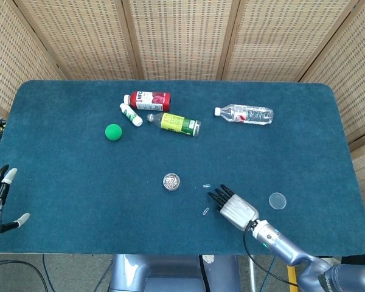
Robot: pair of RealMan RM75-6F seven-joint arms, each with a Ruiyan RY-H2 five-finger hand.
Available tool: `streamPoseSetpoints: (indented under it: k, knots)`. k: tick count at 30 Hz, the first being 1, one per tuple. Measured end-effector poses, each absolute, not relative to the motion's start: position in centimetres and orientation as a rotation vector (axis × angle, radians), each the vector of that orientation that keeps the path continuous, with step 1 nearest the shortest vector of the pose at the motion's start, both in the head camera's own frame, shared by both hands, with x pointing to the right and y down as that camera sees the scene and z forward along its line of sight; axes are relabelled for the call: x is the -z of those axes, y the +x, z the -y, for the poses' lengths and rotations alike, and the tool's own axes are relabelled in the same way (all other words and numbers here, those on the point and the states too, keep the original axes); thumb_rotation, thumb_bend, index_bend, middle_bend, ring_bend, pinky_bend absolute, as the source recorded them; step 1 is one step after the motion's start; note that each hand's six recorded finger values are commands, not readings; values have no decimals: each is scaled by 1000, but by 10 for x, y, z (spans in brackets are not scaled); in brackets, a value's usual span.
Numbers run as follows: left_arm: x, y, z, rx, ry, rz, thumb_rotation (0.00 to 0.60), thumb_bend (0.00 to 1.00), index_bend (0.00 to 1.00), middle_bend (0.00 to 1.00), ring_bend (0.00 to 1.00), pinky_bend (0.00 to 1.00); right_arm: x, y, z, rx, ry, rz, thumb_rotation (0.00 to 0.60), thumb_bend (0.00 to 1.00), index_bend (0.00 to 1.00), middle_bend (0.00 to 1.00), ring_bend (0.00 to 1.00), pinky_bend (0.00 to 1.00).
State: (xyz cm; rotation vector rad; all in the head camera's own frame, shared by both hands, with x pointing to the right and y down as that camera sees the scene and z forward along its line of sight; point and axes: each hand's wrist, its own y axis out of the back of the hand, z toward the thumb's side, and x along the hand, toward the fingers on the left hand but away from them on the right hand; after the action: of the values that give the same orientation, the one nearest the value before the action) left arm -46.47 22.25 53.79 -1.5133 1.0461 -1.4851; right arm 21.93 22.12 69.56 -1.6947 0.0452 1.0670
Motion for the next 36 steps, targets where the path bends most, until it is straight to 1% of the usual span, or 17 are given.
streamPoseSetpoints:
  k: [10,16,22,24,26,28,29,36]
  knots:
    - [-538,-464,-223,1485,-1513,-1042,600,0,0,0,0,0,-696,238,-222,-1113,-1687,-56,600,836,389,0,0,0]
    - [-539,-462,-224,1484,-1513,-1036,600,0,0,0,0,0,-692,253,-226,-1145,-1695,-67,600,837,389,0,0,0]
    - [-539,-462,-225,1484,-1513,-1035,600,0,0,0,0,0,-688,257,-227,-1158,-1708,-59,600,827,389,0,0,0]
    - [-539,-462,-225,1483,-1514,-1037,600,0,0,0,0,0,-685,256,-224,-1155,-1711,-28,600,722,389,0,0,0]
    - [-538,-462,-225,1482,-1514,-1038,600,0,0,0,0,0,-681,255,-219,-1155,-1719,17,600,466,389,0,0,0]
    - [-538,-462,-225,1481,-1515,-1038,600,0,0,0,0,0,-677,254,-214,-1160,-1740,72,600,331,389,0,0,0]
    - [-538,-462,-225,1481,-1515,-1038,600,0,0,0,0,0,-676,254,-212,-1163,-1753,93,600,305,389,0,0,0]
    - [-539,-462,-225,1481,-1516,-1033,600,0,0,0,0,0,-674,254,-206,-1198,-1891,221,600,302,386,0,0,0]
